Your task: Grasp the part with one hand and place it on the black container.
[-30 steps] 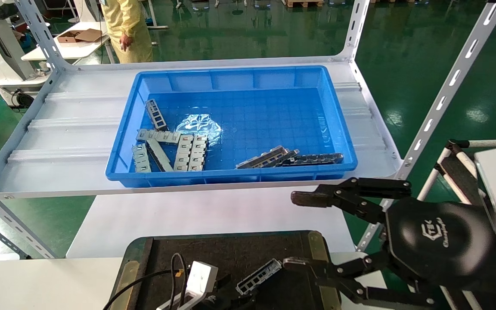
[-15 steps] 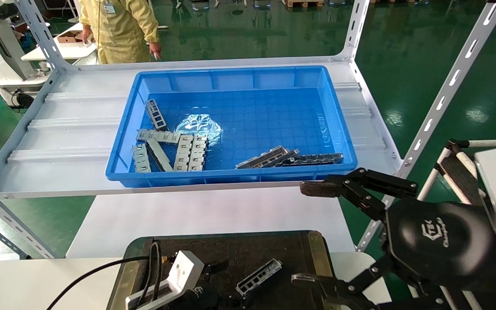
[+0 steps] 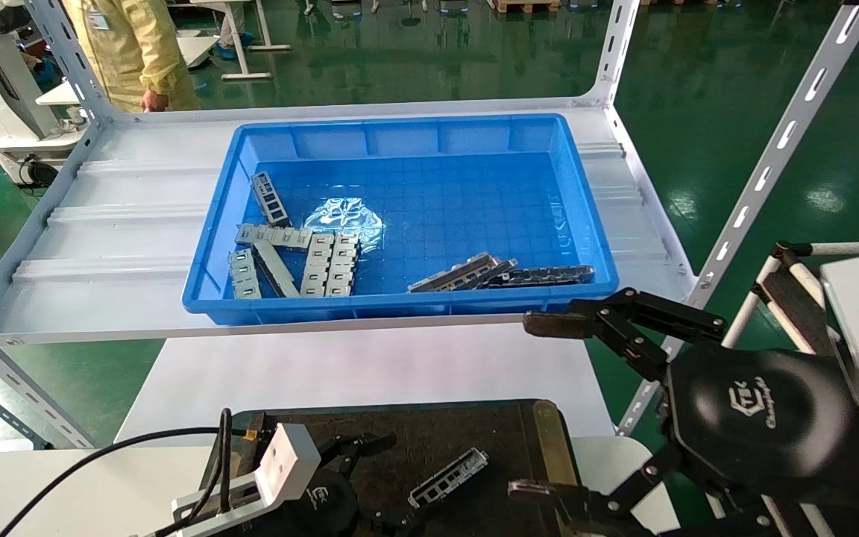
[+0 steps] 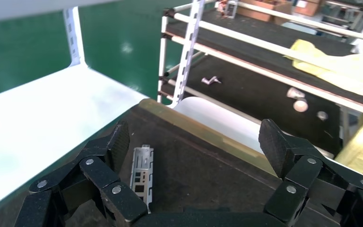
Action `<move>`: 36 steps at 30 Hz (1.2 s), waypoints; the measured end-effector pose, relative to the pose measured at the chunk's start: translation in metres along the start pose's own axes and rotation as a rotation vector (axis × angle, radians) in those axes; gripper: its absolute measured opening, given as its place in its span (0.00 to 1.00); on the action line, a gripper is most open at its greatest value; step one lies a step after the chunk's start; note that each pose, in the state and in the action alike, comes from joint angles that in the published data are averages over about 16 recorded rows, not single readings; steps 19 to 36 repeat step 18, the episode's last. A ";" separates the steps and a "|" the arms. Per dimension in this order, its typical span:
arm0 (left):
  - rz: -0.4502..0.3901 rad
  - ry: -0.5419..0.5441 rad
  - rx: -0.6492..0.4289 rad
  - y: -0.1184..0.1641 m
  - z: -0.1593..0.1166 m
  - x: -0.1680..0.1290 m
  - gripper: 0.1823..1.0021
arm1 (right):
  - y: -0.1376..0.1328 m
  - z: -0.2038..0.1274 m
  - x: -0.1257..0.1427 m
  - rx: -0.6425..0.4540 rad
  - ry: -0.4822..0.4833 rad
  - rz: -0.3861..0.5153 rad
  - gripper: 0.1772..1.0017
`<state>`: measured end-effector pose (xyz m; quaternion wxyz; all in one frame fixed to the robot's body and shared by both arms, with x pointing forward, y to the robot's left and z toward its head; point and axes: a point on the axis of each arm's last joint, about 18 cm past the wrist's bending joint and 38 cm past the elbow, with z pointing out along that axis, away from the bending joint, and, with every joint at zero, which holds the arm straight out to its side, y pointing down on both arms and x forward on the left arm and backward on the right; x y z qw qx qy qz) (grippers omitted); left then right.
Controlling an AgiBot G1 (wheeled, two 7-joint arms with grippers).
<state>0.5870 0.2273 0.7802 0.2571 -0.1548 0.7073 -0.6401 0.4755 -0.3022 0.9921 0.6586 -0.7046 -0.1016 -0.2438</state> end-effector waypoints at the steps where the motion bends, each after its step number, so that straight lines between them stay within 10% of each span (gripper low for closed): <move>1: 0.009 0.011 0.003 -0.002 -0.002 -0.001 1.00 | 0.000 0.000 0.000 0.000 0.000 0.000 0.99; 36: 0.073 0.114 0.017 -0.023 -0.016 -0.004 1.00 | 0.000 0.000 0.000 0.000 0.000 0.000 1.00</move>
